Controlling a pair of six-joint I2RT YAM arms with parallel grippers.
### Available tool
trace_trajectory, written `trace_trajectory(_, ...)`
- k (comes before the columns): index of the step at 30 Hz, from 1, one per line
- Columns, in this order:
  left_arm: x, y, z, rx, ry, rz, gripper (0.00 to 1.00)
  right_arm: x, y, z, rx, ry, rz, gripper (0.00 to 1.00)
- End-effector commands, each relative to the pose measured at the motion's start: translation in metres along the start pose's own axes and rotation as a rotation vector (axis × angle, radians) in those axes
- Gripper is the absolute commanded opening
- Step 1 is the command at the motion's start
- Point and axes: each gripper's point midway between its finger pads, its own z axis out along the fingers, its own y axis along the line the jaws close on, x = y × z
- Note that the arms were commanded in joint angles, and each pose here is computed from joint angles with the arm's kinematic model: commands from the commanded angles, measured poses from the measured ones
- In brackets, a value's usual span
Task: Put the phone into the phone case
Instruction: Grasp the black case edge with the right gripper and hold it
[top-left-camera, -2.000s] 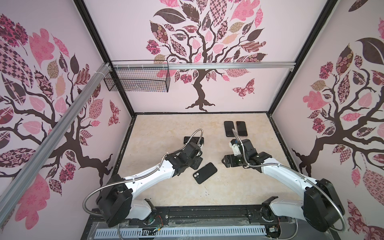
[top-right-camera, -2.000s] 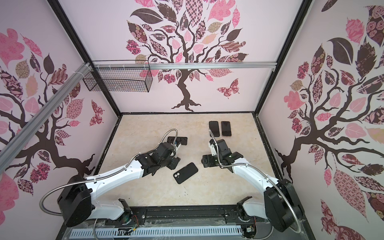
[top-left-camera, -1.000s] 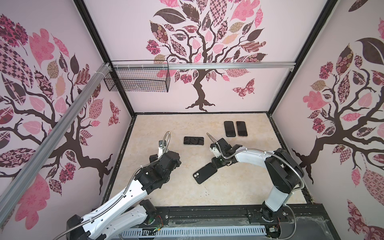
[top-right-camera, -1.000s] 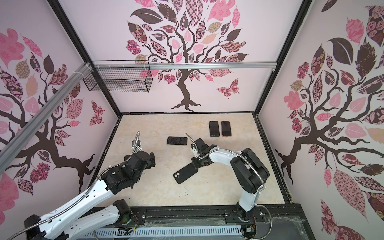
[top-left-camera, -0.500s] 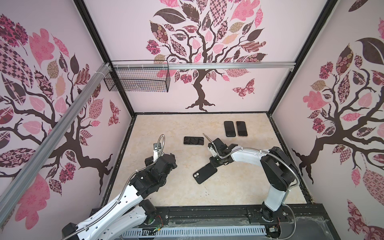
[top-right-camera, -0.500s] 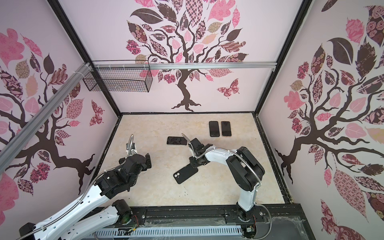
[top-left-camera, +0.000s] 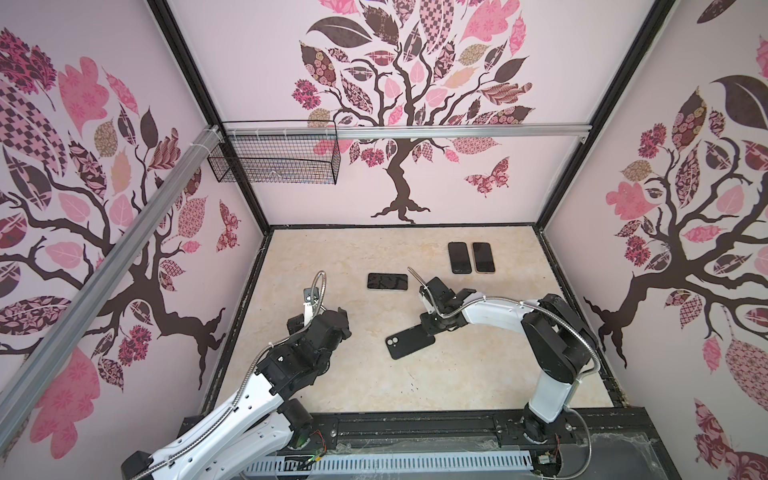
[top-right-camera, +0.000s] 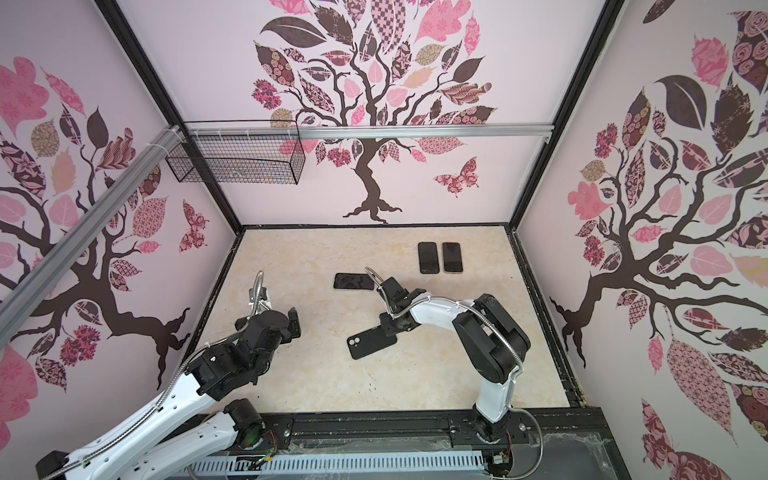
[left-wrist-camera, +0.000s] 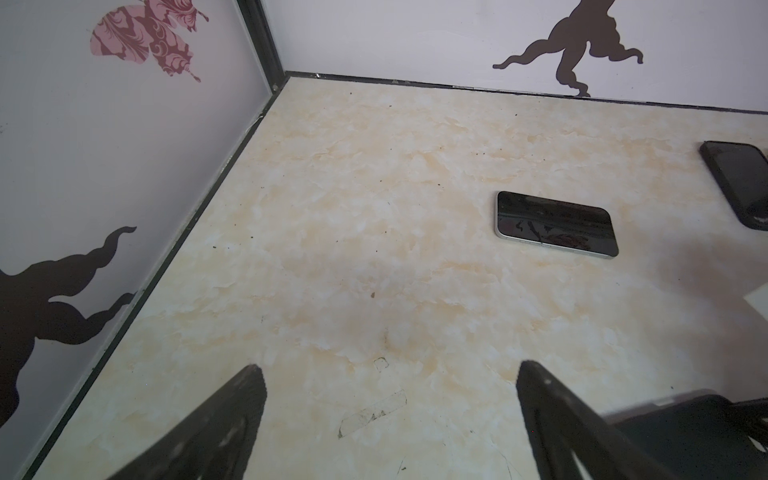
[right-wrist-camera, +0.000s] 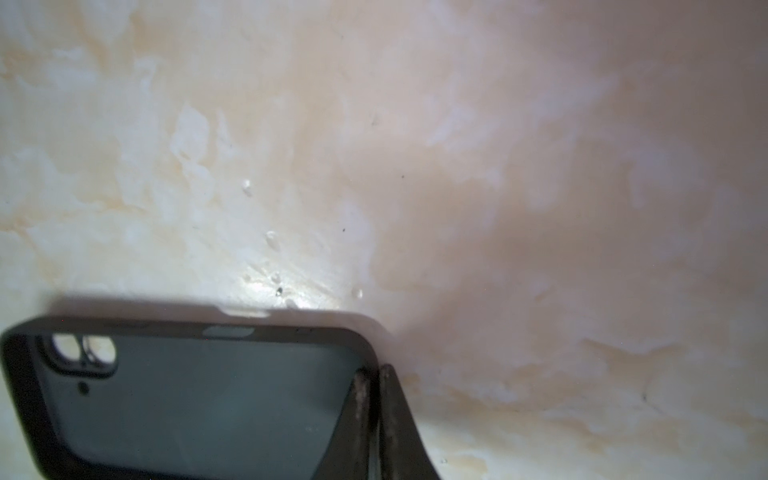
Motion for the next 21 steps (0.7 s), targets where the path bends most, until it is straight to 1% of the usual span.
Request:
trace_trajectory(1, 0.004, 0.005, -0.001, -0.004, -0.001, -0.009, 0.97, 0.017, -0.004, -0.005, 0.007, 0.033, 0.047, 0.07)
trace_trajectory(6, 0.004, 0.005, -0.003, 0.015, -0.009, -0.030, 0.97, 0.020, -0.010, -0.015, 0.026, -0.004, 0.086, 0.00)
trace_trajectory(15, 0.006, 0.001, -0.003, 0.039, 0.005, -0.032, 0.97, 0.021, -0.022, -0.033, 0.063, -0.051, 0.151, 0.00)
trace_trajectory(21, 0.010, -0.003, -0.001, 0.050, 0.020, -0.025, 0.97, 0.019, -0.023, -0.042, 0.028, -0.098, 0.216, 0.00)
